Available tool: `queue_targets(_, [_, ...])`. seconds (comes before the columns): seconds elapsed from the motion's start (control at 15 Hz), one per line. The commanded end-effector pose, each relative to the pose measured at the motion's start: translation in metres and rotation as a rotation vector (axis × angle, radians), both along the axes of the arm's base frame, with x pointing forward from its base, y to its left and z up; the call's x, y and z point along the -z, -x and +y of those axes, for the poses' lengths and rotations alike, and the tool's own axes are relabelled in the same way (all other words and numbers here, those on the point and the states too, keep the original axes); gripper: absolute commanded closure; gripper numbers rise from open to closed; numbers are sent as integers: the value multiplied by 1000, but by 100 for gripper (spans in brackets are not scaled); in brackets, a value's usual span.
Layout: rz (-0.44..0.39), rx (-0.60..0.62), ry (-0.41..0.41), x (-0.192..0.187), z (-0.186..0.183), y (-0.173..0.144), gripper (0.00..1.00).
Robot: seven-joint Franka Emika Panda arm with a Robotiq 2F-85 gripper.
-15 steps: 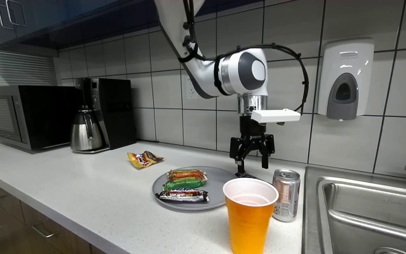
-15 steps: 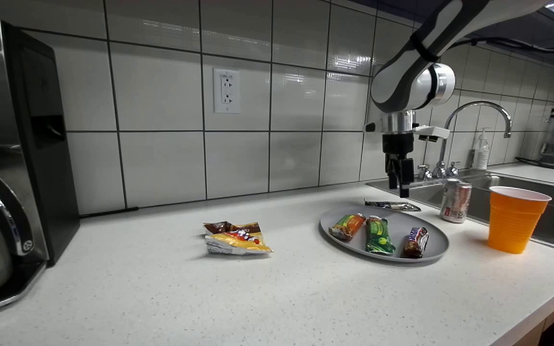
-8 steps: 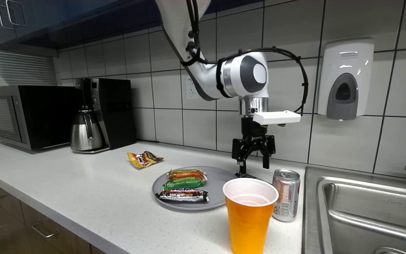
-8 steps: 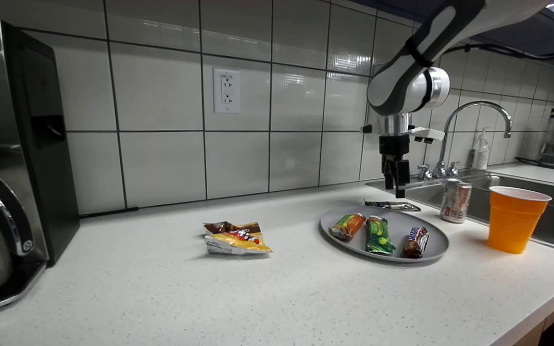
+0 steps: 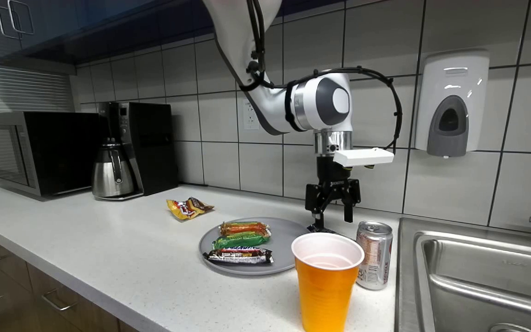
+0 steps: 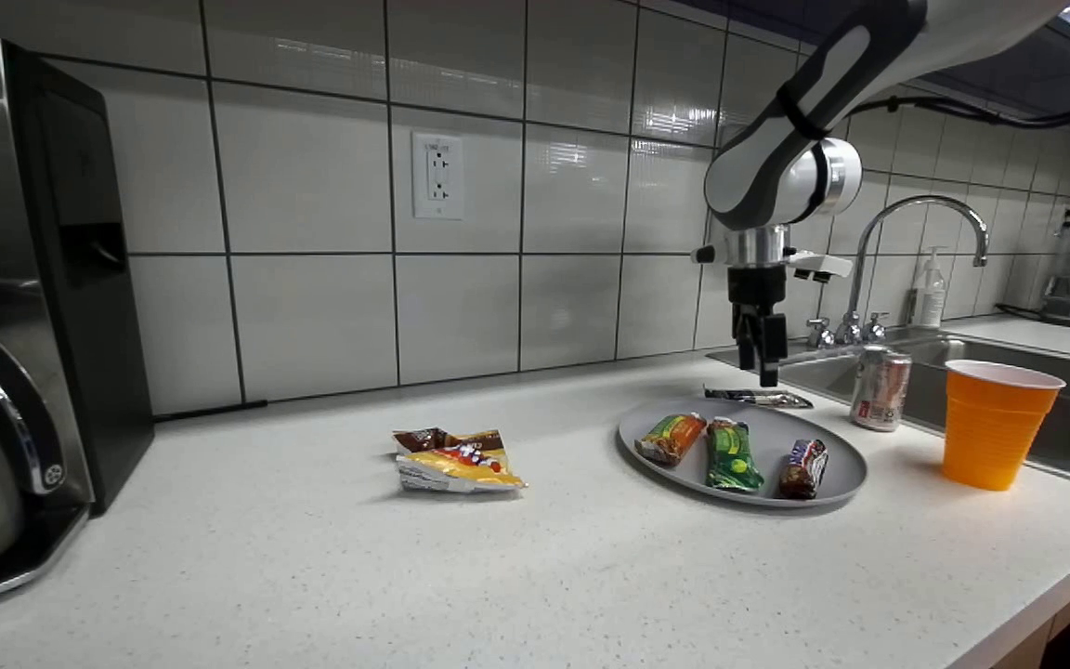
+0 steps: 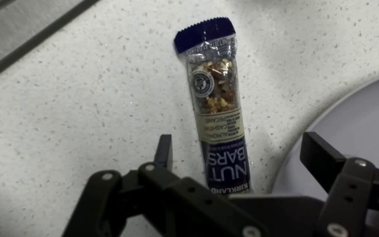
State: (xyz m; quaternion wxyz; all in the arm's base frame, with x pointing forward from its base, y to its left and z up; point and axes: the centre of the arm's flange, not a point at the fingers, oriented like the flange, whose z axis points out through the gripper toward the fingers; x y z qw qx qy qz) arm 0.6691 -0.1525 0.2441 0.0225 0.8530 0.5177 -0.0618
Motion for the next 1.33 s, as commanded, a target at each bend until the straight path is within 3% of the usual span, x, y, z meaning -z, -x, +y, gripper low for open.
queue_targets(0.0, [-10, -28, -4, 0, -6, -8, 0])
queue_targets(1.27, [-19, -23, -4, 27, -16, -6, 0])
